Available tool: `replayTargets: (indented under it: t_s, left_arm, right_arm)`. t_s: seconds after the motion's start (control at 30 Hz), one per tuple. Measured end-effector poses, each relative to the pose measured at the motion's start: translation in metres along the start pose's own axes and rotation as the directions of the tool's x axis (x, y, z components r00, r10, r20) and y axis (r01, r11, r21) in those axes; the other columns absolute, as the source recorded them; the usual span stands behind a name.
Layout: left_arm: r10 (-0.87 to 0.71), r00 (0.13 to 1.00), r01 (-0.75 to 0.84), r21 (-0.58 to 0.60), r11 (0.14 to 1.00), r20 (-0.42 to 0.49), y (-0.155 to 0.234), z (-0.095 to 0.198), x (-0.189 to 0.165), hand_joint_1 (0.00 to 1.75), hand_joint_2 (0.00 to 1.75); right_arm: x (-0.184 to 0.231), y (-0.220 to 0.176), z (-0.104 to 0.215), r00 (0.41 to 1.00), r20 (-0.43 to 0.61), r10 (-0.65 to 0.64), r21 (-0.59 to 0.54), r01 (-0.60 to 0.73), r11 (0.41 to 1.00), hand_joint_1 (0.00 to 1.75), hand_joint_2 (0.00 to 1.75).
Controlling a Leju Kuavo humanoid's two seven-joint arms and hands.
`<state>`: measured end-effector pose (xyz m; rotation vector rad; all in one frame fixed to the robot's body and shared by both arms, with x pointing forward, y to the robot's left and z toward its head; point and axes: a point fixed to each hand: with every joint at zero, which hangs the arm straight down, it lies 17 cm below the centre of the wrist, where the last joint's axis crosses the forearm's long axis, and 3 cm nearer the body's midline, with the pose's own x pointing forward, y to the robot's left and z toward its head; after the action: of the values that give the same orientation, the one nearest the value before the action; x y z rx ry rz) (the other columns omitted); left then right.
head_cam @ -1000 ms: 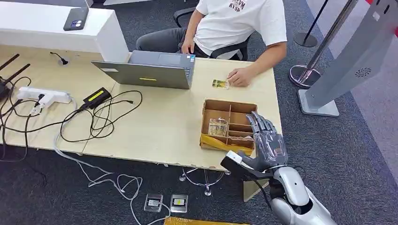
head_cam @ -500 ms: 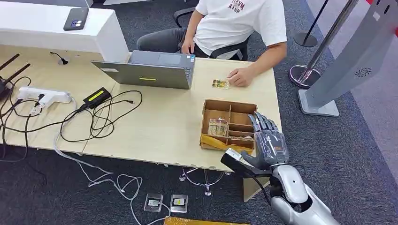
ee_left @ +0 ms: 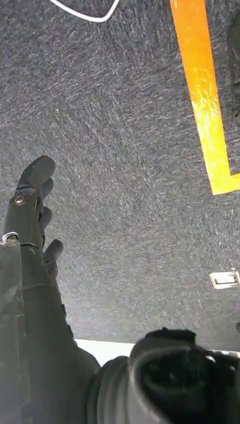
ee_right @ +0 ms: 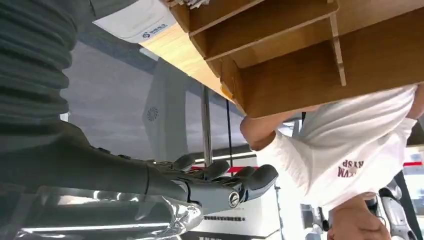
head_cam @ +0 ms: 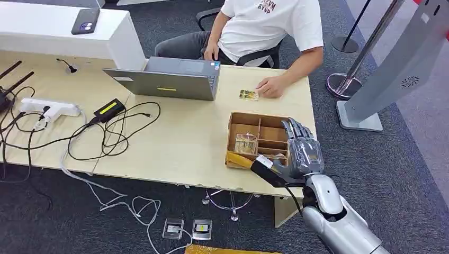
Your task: Pass the card to the sensor for recognition and then transmit it.
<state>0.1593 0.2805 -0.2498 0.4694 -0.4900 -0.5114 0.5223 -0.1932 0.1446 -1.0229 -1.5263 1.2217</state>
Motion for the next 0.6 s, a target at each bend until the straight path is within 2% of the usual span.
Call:
replayTargets:
  t_s: [0.6]
  left_arm:
    - [0.008, 1.000, -0.008, -0.001, 1.000, -0.007, 0.000, 0.000, -0.001, 0.00, 0.00]
  right_arm:
    - [0.004, 0.028, -0.005, 1.000, -0.004, 0.024, 0.066, -0.024, 0.998, 0.00, 1.75]
